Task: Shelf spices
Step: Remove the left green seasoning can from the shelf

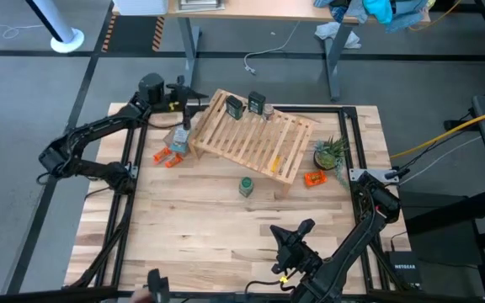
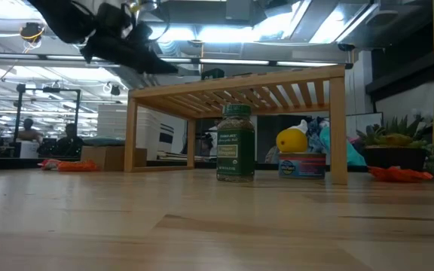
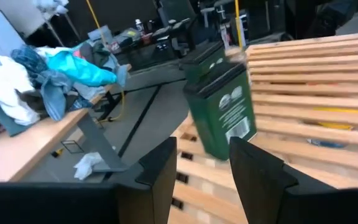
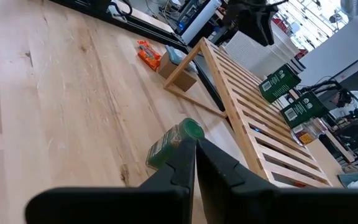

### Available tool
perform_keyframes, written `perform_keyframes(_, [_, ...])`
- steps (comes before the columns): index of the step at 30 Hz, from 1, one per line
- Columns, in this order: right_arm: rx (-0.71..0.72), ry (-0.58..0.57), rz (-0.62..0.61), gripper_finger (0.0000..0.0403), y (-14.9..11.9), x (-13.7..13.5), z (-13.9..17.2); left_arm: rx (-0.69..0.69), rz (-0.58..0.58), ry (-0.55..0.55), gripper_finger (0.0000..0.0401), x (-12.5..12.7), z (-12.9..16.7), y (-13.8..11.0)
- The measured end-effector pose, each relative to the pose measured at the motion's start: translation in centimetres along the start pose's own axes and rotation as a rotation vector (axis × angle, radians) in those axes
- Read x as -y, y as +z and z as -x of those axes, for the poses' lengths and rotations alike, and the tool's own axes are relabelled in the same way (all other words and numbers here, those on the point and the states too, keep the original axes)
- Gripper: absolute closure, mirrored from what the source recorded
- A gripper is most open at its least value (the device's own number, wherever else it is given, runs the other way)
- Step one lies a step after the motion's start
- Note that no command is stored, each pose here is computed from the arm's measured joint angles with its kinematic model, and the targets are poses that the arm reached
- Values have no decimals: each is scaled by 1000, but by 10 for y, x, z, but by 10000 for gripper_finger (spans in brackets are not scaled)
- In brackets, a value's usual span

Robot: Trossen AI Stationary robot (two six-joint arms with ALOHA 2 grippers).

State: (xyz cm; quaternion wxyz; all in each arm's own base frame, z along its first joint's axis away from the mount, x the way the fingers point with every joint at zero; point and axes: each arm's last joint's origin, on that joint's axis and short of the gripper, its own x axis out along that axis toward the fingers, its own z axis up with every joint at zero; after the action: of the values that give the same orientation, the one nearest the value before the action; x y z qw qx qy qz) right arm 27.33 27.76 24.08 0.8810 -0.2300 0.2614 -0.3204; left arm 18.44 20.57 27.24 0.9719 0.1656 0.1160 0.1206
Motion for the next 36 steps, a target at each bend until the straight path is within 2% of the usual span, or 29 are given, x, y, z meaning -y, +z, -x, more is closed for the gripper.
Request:
perform_keyframes(7, [0, -1, 32, 382, 0, 0, 0, 8, 31, -64, 260, -21, -19, -18])
perform_keyframes(19, [3, -2, 32, 382, 0, 0, 0, 64, 51, -203, 260, -43, -52, -24])
perform_keyframes(27, [-14, 4, 4, 382, 0, 0, 0, 59, 59, -190, 260, -51, -52, -27])
perform_keyframes(33, [-160, 60, -5, 382, -4, -2, 0, 59, 59, -193, 260, -50, -53, -26])
perform_keyframes(36, [-183, 84, -36, 382, -4, -5, 1, 60, 58, -198, 260, -48, -54, -26])
